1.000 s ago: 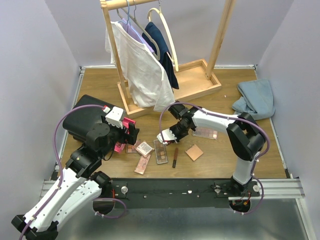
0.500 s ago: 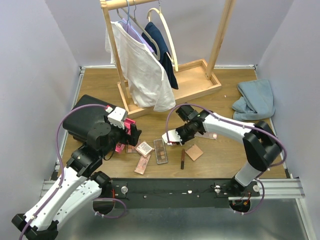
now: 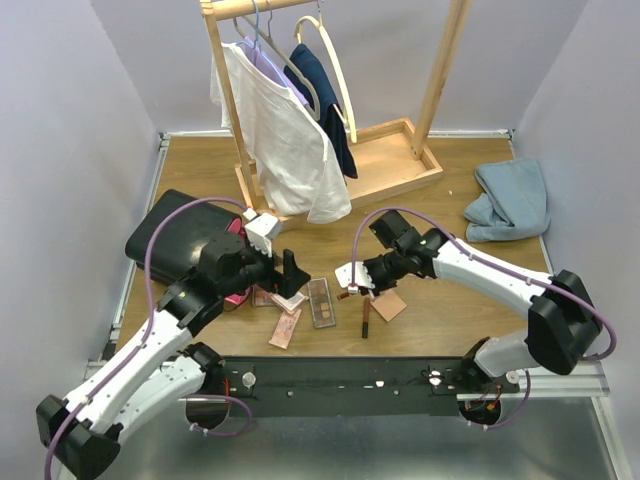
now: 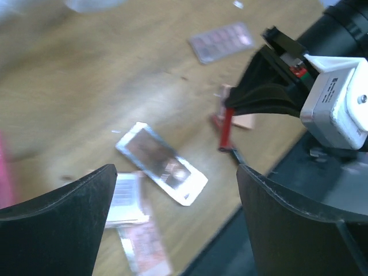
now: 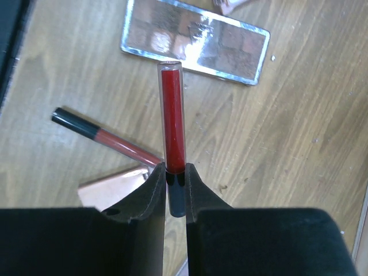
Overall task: Organize the makeup
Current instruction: Pick up the makeup from the center of the board.
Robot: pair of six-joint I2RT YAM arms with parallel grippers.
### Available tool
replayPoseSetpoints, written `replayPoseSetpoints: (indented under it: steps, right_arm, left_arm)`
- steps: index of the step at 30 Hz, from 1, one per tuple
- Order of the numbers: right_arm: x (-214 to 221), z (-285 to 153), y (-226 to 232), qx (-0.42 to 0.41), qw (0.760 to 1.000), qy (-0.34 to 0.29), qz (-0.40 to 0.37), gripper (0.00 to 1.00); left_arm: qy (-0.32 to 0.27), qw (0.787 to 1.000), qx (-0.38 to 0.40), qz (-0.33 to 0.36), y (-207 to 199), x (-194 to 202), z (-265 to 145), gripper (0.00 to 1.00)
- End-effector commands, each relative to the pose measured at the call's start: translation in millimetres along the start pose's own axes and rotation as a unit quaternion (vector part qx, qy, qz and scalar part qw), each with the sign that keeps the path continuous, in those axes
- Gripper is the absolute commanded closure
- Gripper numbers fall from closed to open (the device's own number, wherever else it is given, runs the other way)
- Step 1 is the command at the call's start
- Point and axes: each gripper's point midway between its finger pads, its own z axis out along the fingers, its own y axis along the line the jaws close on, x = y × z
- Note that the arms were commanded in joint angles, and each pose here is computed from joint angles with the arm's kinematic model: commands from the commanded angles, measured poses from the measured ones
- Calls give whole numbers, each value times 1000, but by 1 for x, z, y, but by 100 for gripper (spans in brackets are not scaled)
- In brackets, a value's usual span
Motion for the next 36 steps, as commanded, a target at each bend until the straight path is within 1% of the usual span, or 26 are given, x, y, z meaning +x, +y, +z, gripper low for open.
replayPoseSetpoints:
  steps: [1,3,4,5,6,7,10,12,13,15,17,24,27,28,30,36]
  right_arm:
    - [-11,-1,17,-12,999,-41,-5,99]
    - [-11,0,18,-9,999,-44,-14,100]
    - [-11,0,20,-10,999,-46,-18,99]
    - [-10,2,23,-13,999,-47,-19,99]
    - [-11,2,24,-15,998,-51,-24,100]
    - [-14,1,25,-14,998,-59,-28,99]
    - [-20,-2,28,-10,996,-75,-44,100]
    - [-21,-2,30,-7,996,-78,-51,100]
    - [-22,-2,31,-7,995,-82,-55,100]
    - [-23,-4,31,-3,994,-86,-60,99]
    - [-24,-3,34,-6,994,-91,-63,100]
    - [-22,-2,35,2,993,-88,-76,99]
    - [-23,-2,36,1,993,-93,-78,99]
    - [-23,-2,36,2,993,-93,-79,100]
    - [-23,-2,36,2,993,-92,-80,100]
    - [-23,-3,33,12,992,-91,-81,100]
  left_arm:
    - [58,985,124,-103,-42,23,20,12]
    - [70,978,145,-132,-52,26,26,15]
    - [90,974,149,-145,-54,34,32,19]
    - [97,972,152,-151,-56,37,35,21]
    - [106,970,163,-147,-64,41,38,22]
    - [120,968,158,-154,-65,47,44,23]
    - [150,962,174,-148,-83,59,55,25]
    - [157,958,188,-146,-93,61,60,25]
    - [175,954,192,-147,-98,70,64,26]
    - [175,952,205,-145,-106,68,70,27]
    - [191,949,207,-144,-111,74,76,30]
    - [219,945,199,-140,-114,86,88,36]
    - [226,945,191,-135,-113,89,92,41]
    - [226,946,189,-133,-112,89,93,44]
    - [242,944,180,-133,-110,97,92,46]
    - [258,942,176,-121,-113,102,92,53]
